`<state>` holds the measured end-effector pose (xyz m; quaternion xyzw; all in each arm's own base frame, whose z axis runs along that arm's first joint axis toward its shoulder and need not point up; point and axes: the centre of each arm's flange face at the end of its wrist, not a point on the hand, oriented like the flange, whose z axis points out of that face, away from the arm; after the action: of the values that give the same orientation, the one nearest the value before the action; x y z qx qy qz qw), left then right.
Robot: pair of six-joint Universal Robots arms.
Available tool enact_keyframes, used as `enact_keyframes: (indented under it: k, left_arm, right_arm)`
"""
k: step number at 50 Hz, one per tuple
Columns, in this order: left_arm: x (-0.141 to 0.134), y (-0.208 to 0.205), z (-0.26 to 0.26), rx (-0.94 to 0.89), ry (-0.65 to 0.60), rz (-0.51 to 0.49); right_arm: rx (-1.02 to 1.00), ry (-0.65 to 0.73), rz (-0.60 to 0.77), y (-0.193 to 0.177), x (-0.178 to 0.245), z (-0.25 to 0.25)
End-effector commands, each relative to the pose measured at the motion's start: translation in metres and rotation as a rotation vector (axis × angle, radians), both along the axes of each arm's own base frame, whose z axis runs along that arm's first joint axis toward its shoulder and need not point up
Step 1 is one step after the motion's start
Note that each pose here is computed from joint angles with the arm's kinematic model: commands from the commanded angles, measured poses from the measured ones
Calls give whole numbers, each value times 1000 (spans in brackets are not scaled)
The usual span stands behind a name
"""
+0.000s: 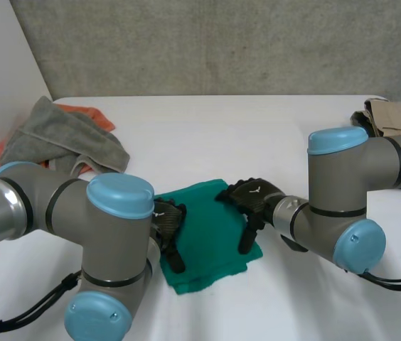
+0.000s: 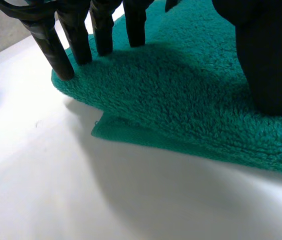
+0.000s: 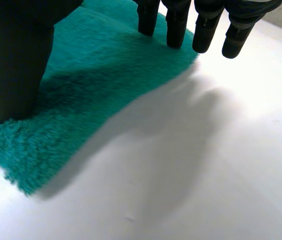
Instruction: Fold the laundry.
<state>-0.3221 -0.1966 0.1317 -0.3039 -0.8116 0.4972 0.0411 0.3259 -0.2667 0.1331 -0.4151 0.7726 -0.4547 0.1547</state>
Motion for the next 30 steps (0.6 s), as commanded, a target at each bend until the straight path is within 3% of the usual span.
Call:
enact_keyframes:
  k: [1, 6, 11, 19, 30]
  left_arm:
    - [-6, 3, 38, -104, 54, -39]
    - [-5, -6, 80, -233, 144, -27]
    - [-1, -13, 101, -303, 204, -33]
    - [0, -17, 105, -269, 266, -194]
    - [1, -19, 96, -236, 267, -228]
  right_arm:
    - [-179, 12, -14, 1, -6, 31]
    - [-324, -59, -15, 12, -9, 47]
    - [-438, -125, 27, 46, -15, 58]
    - [-379, -87, 129, 99, -17, 11]
    - [-406, -72, 147, 92, -6, -28]
